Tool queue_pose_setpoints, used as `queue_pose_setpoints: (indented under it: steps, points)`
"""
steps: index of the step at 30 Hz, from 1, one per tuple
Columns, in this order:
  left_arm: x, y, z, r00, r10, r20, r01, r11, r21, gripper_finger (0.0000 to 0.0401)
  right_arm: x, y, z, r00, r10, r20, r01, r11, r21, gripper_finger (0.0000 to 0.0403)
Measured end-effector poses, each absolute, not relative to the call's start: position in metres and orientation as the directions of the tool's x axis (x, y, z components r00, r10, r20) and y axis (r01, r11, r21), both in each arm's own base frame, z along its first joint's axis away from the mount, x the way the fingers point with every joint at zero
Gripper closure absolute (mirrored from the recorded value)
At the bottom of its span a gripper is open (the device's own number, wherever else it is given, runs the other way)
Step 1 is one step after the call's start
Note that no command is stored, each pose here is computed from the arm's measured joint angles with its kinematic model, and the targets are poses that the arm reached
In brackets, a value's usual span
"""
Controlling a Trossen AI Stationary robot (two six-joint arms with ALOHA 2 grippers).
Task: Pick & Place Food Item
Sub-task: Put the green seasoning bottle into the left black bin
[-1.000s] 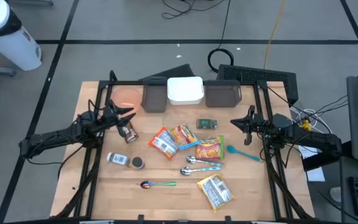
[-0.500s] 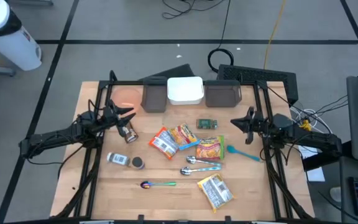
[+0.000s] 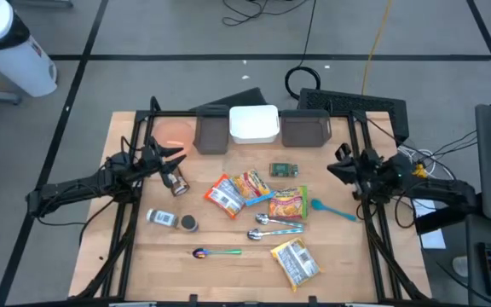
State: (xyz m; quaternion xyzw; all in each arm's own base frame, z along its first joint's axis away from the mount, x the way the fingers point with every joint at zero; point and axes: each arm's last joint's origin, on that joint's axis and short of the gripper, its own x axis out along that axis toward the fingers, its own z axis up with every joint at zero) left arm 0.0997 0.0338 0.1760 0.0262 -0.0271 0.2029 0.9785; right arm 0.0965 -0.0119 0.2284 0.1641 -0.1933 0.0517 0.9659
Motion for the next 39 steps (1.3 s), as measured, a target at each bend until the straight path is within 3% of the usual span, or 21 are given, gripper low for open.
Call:
queue_pose_setpoints:
  steps: [12,20,25,30,33,39]
  points:
    - [0.1,0.034,0.176,0.916,0.396,0.063,-0.398,0.916,0.04,0.0265,0.165,-0.033,0.312,0.923,-0.252,0.29,0.193,0.957,0.216,0.0399]
    - [0.1,0.034,0.177,0.917,0.392,0.069,-0.395,0.918,0.028,0.0265,0.239,-0.047,0.331,0.95,-0.256,0.18,0.216,0.952,0.217,0.0399]
    - [0.099,0.031,0.187,0.928,0.324,0.181,-0.26,0.916,-0.306,0.0265,0.263,-0.051,0.325,0.952,-0.256,0.166,0.199,0.933,0.3,0.0399]
    - [0.096,0.03,0.201,0.899,0.302,0.319,-0.051,0.792,-0.608,0.0265,0.27,-0.053,0.32,0.948,-0.256,0.187,0.19,0.932,0.309,0.0399]
    - [0.093,0.03,0.208,0.869,0.304,0.391,0.047,0.736,-0.675,0.0265,0.271,-0.054,0.32,0.946,-0.263,0.188,0.198,0.931,0.308,0.0399]
    - [0.084,0.032,0.222,0.727,0.443,0.524,0.108,0.68,-0.725,0.0265,0.271,-0.055,0.321,0.944,-0.265,0.198,0.197,0.931,0.308,0.0399]
